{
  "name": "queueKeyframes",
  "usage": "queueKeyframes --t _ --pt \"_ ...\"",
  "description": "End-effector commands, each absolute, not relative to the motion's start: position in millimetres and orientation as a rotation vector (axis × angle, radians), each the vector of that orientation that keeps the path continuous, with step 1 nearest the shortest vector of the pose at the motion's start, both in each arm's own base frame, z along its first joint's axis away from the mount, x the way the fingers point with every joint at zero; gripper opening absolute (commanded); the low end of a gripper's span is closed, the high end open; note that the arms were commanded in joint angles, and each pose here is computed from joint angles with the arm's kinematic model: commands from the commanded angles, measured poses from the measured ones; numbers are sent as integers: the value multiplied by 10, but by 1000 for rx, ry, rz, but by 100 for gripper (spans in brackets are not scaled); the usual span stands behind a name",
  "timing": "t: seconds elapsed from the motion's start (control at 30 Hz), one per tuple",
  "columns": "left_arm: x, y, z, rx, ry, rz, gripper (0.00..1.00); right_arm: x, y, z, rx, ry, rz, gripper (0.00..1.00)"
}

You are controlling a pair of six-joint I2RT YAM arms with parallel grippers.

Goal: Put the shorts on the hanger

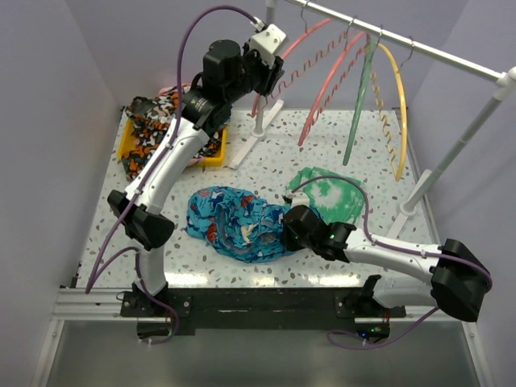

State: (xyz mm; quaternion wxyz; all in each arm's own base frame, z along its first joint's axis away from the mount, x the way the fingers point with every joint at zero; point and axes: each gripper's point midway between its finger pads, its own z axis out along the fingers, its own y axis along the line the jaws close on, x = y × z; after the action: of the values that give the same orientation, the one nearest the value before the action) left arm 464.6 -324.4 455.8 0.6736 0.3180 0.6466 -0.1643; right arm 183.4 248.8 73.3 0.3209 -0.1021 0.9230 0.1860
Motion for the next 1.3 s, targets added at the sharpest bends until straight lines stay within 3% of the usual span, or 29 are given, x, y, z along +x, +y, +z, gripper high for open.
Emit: queueKeyframes --t 0.0,0.27,0.37,0.53,0.63,1.27 --pt "4662 -3248 4537 727 1452 -368 43 1865 2601 803 -290 2402 532 0" --pt "4692 -3282 4391 714 1487 -390 45 1859 2627 762 -310 2416 529 0" --pt "4693 -3289 4396 698 1489 -403 38 1843 2630 729 -310 2425 533 0" --pt "4680 -3288 4459 673 1479 -421 20 1834 2629 685 -310 2434 530 0" --pt "4695 -3275 4498 655 1470 -416 0 1828 2619 676 -311 2436 528 0" --pt "4557 -2911 5285 425 1244 -375 0 1851 2575 689 -298 2427 503 0"
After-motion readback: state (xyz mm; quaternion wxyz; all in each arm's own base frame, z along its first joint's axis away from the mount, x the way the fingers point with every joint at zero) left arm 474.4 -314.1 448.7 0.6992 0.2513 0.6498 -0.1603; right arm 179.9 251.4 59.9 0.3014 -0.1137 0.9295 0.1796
